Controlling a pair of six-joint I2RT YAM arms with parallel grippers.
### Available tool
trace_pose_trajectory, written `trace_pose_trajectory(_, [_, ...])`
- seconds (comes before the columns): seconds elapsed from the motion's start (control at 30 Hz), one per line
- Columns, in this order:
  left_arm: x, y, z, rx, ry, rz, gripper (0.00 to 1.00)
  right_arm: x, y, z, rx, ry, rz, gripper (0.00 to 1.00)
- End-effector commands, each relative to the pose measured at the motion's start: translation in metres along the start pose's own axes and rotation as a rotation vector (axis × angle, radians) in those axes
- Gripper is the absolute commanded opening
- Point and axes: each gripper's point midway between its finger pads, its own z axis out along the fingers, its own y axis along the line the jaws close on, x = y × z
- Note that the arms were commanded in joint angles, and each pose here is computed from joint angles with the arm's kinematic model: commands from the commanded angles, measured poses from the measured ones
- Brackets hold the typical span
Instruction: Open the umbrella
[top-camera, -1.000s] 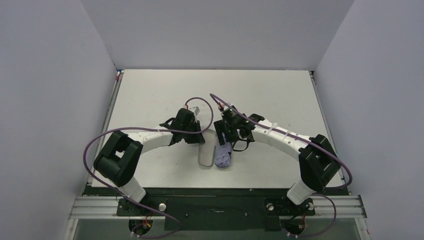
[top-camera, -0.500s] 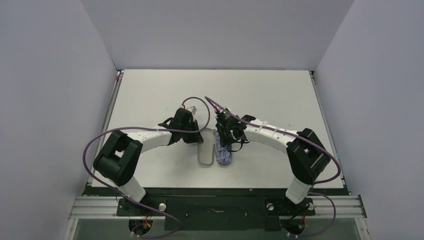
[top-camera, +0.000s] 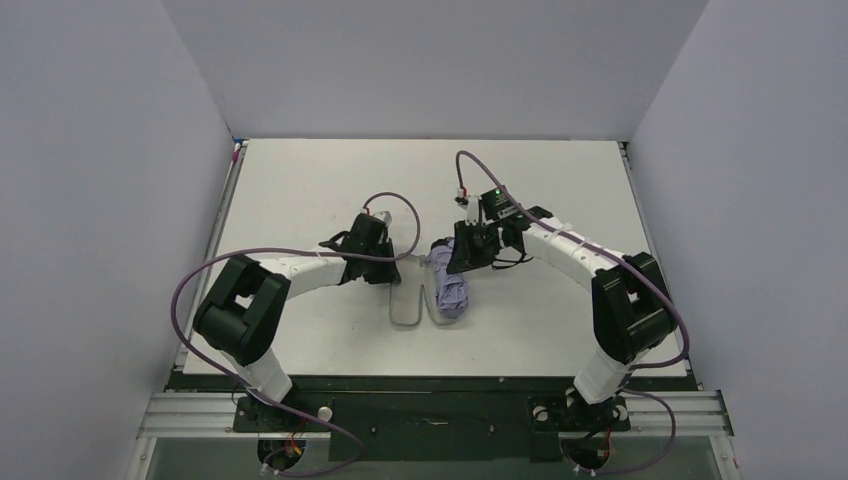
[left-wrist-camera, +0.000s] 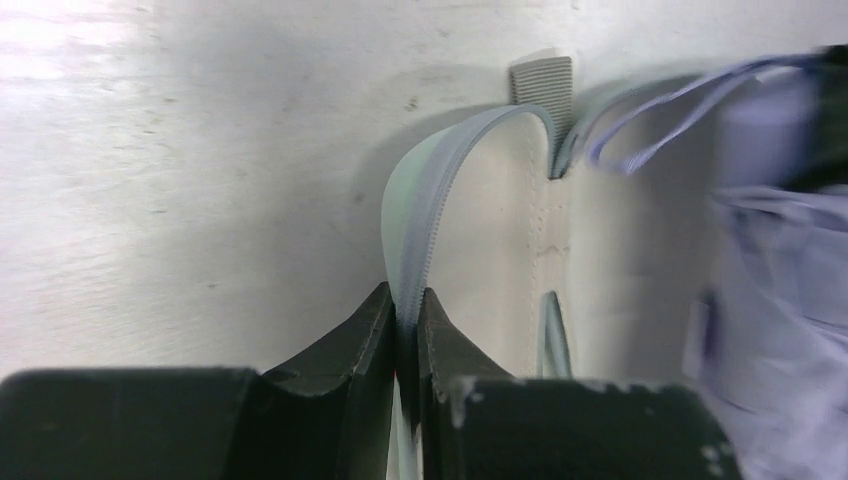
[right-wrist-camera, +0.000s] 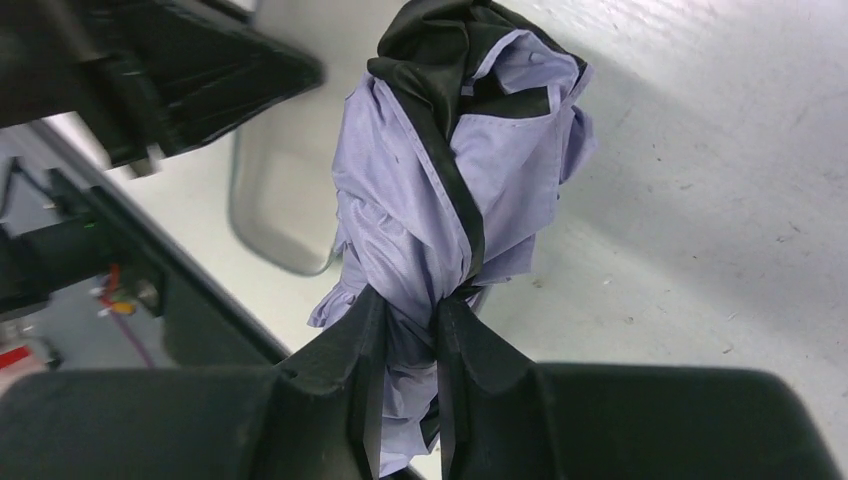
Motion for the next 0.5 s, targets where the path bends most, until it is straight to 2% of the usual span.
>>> trace_pose_trajectory(0.0, [-0.015, 0.037, -0.002, -0.190, -0.034, 0.057, 0.00, -0.056, 0.049, -0.058, -0.251, -0.191, -0.077, 0.00])
trace_pose_trajectory(0.3, [-0.036, 0.078, -0.019, -0.429, -0.044, 0.205, 0.00, -0.100, 0.017, -0.098, -0.153, -0.375, -0.028, 0.00])
trace_pose_trajectory(0.47, [-0.037, 0.117, -0.033, -0.562, 0.104, 0.248, 0.03, -0.105, -0.008, -0.112, -0.094, -0.413, -0.015, 0.00])
